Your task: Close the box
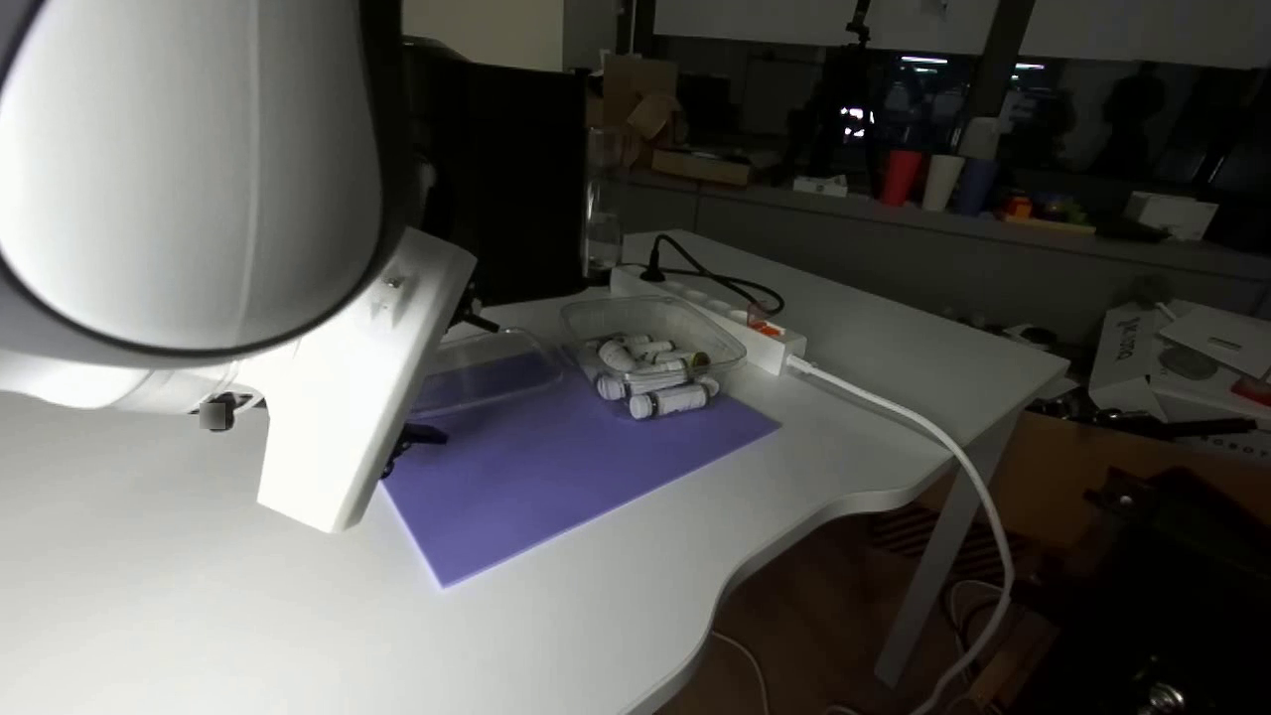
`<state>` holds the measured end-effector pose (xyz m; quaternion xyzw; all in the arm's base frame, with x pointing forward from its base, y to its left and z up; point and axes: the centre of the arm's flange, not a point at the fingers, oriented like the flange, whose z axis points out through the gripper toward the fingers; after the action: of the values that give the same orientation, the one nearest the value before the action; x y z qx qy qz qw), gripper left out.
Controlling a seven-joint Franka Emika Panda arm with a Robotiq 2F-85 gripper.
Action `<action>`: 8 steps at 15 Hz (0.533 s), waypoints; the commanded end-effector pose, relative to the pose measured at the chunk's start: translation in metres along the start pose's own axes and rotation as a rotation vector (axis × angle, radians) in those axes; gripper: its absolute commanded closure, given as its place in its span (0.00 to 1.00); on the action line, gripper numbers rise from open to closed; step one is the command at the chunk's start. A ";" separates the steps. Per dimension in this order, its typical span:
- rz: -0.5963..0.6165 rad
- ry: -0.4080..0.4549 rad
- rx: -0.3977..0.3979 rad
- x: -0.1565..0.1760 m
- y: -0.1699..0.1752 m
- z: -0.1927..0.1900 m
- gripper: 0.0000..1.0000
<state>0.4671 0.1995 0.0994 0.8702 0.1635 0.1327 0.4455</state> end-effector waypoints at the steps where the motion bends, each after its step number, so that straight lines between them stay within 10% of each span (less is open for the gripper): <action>1: 0.070 0.014 -0.034 -0.010 0.032 -0.015 0.00; 8: 0.155 0.014 -0.132 -0.015 0.071 -0.026 0.00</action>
<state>0.4691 0.1851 0.1485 0.8539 0.1213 0.1653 0.4783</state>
